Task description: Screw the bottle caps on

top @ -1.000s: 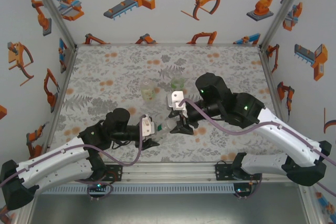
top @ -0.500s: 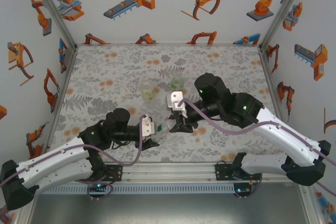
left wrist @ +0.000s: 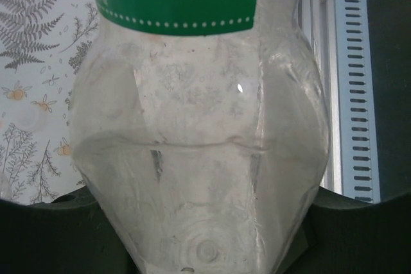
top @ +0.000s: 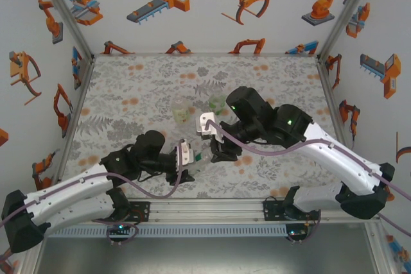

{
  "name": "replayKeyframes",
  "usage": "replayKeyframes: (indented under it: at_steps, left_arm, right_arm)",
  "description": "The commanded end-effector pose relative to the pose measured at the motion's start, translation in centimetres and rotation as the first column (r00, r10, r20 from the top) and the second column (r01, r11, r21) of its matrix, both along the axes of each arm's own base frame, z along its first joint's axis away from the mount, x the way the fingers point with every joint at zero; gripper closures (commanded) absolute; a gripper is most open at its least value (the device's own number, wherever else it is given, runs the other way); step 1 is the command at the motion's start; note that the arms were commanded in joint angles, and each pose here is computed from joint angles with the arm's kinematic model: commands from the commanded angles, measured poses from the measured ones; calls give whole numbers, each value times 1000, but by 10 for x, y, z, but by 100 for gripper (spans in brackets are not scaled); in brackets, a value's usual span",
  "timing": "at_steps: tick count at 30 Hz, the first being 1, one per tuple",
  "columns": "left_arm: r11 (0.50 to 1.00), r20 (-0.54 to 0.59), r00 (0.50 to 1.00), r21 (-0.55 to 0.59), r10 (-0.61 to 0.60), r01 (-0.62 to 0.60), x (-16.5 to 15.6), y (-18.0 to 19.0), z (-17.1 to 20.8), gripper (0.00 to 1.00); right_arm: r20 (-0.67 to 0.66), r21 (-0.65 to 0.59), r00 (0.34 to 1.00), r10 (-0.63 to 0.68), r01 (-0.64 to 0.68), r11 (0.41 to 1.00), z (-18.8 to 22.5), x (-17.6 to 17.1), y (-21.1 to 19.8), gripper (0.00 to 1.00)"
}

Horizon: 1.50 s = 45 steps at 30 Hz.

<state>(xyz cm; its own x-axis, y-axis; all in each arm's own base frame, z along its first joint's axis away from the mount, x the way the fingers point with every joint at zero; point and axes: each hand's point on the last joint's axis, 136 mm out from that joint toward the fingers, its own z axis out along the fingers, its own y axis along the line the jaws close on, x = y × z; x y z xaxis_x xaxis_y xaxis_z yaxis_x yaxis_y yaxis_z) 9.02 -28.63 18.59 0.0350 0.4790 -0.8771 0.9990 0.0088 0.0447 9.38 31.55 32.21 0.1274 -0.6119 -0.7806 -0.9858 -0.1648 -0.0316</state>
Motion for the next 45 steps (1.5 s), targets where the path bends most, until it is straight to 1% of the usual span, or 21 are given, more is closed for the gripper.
replayKeyframes:
  at_steps: [1, 7, 10, 12, 16, 19, 21, 24, 27, 29, 30, 32, 34, 37, 38, 39, 41, 43, 45]
  left_arm:
    - [999, -15, 1000, -37, 0, 0, 2, -8, 21, 100]
    - [1000, -51, 999, 4, 10, -10, 5, -12, 16, 100]
    - [1000, -55, 998, 13, 6, -5, 6, -15, 17, 100]
    - [1000, -55, 998, 17, 0, 1, 6, -16, 17, 100]
    - [1000, -46, 999, 27, -1, 3, 7, -17, 16, 100]
    - [1000, -20, 1000, 29, 10, -10, 10, -16, 14, 100]
    - [1000, 10, 1000, 18, 22, -22, 13, -14, 15, 100]
    - [999, 52, 998, -9, 39, -38, 16, -11, 17, 100]
    - [998, 87, 995, -36, 50, -47, 17, -8, 20, 100]
    - [998, 104, 993, -46, 56, -51, 19, -8, 22, 100]
    - [997, 111, 992, -51, 59, -53, 20, -8, 23, 100]
    - [997, 122, 990, -54, 66, -60, 22, -8, 23, 100]
    - [997, 130, 989, -59, 66, -59, 23, -9, 24, 100]
    - [996, 135, 989, -63, 68, -60, 24, -11, 25, 100]
    - [996, 136, 988, -64, 68, -60, 24, -11, 25, 100]
    - [996, 137, 988, -65, 69, -60, 24, -11, 26, 100]
    - [996, 140, 988, -65, 67, -59, 24, -11, 26, 100]
    - [996, 139, 988, -65, 65, -56, 24, -11, 26, 100]
    - [997, 139, 989, -61, 60, -52, 23, -11, 25, 100]
  right_arm:
    - [14, -48, 1000, 0, 0, 999, -4, -2, -4, 100]
    - [3, -93, 998, -55, 55, 994, -10, 4, -2, 100]
    - [-51, -116, 996, -67, 60, 991, -14, 1, 3, 100]
    - [-90, -134, 991, -98, 85, 987, -18, 3, 9, 100]
    - [-164, -158, 961, -222, 197, 968, -21, 14, 19, 100]
    - [-245, -156, 912, -327, 296, 942, -18, 19, 24, 100]
    - [-315, -151, 855, -412, 383, 911, -13, 23, 25, 100]
    - [-440, -154, 735, -516, 504, 850, -5, 28, 28, 100]
    - [-548, -224, 556, -625, 622, 750, -4, 36, 27, 100]
    - [-602, -304, 417, -681, 669, 678, -9, 39, 27, 100]
    - [-616, -339, 360, -701, 682, 648, -12, 41, 27, 100]
    - [-623, -417, 227, -749, 714, 563, -22, 46, 23, 100]
    - [-621, -447, 150, -769, 738, 505, -26, 51, 19, 100]
    - [-630, -456, 64, -774, 776, 436, -30, 58, 12, 100]
    - [-638, -453, 46, -769, 784, 424, -30, 59, 11, 100]
    - [-643, -445, 42, -765, 792, 417, -29, 60, 9, 100]
    - [-635, -427, 53, -771, 807, 407, -24, 62, 5, 100]
    - [-636, -400, 75, -768, 819, 411, -16, 65, 4, 76]
    - [-633, -373, 103, -767, 828, 419, -10, 66, 3, 58]
